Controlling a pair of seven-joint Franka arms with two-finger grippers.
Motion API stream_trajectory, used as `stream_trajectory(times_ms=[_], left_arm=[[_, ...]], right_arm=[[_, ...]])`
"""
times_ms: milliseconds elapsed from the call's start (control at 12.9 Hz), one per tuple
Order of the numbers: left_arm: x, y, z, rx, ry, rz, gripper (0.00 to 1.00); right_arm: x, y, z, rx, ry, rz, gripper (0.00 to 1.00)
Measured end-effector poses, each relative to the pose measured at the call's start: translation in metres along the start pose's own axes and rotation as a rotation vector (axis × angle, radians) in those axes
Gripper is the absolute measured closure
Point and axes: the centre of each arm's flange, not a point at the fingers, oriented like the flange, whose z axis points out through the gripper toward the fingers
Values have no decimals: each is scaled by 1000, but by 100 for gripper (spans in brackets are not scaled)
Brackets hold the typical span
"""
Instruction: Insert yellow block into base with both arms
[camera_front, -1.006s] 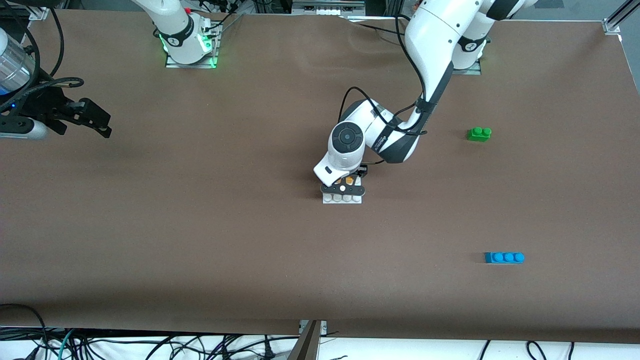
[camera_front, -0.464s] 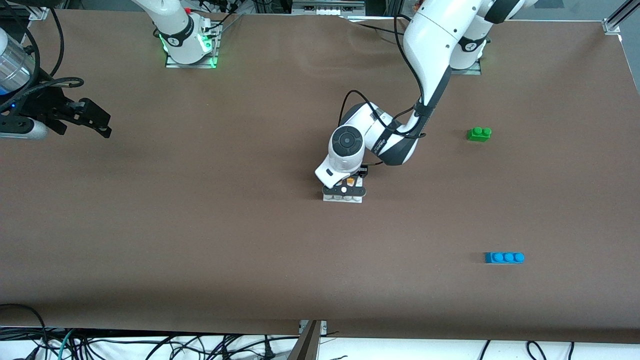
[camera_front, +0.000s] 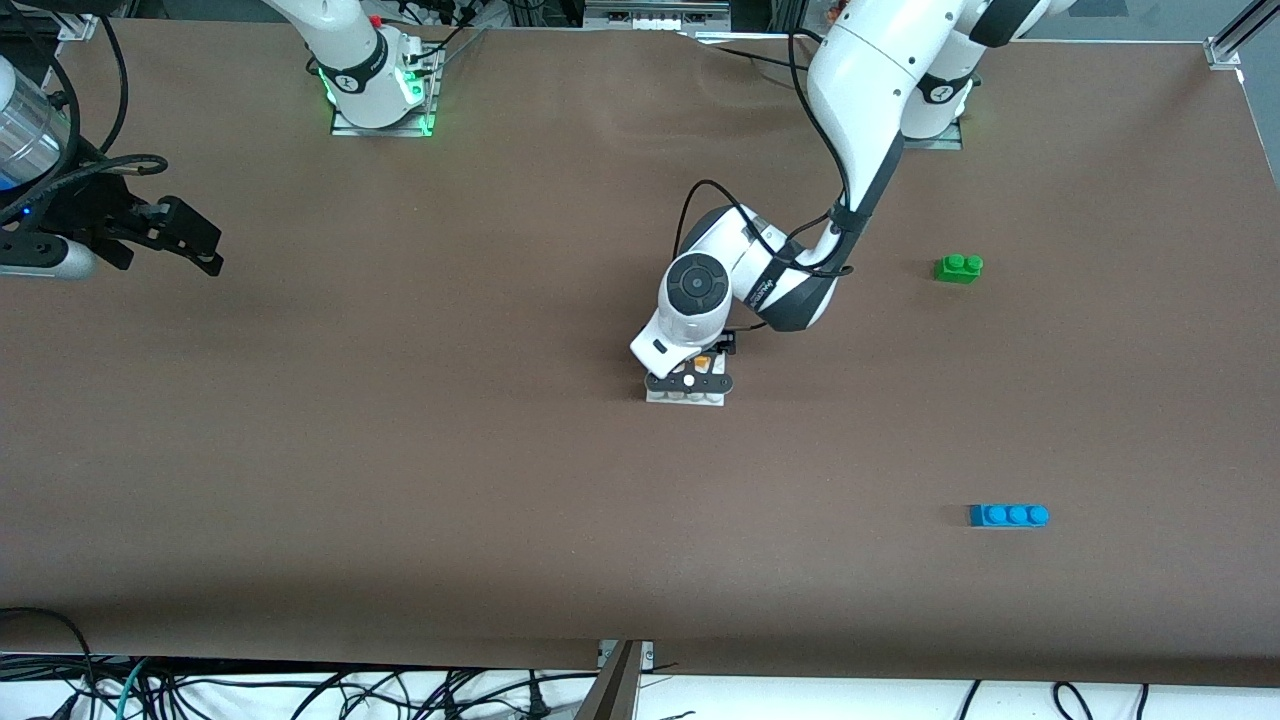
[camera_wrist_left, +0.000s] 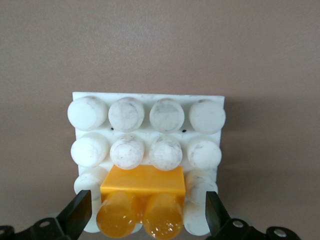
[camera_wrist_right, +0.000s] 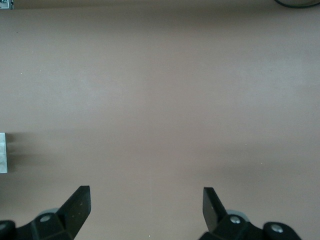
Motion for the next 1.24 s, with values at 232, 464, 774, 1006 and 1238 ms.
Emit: stream_trajectory(times_ms=[232, 464, 774, 1006, 1238], left_arm=[[9, -5, -31, -14, 21, -13, 0], [21, -19, -103, -38, 57, -39, 0], [31, -70, -222, -133, 135, -123, 0], [42, -142, -291, -174, 170, -215, 0], [37, -210, -343, -156, 188, -138, 0]], right_arm=[[0, 0, 0, 0, 0, 0, 1], [0, 0, 0, 0, 0, 0, 1], [0, 0, 0, 0, 1, 0, 1], [0, 0, 0, 0, 1, 1, 1], [0, 0, -1, 0, 1, 1, 1]])
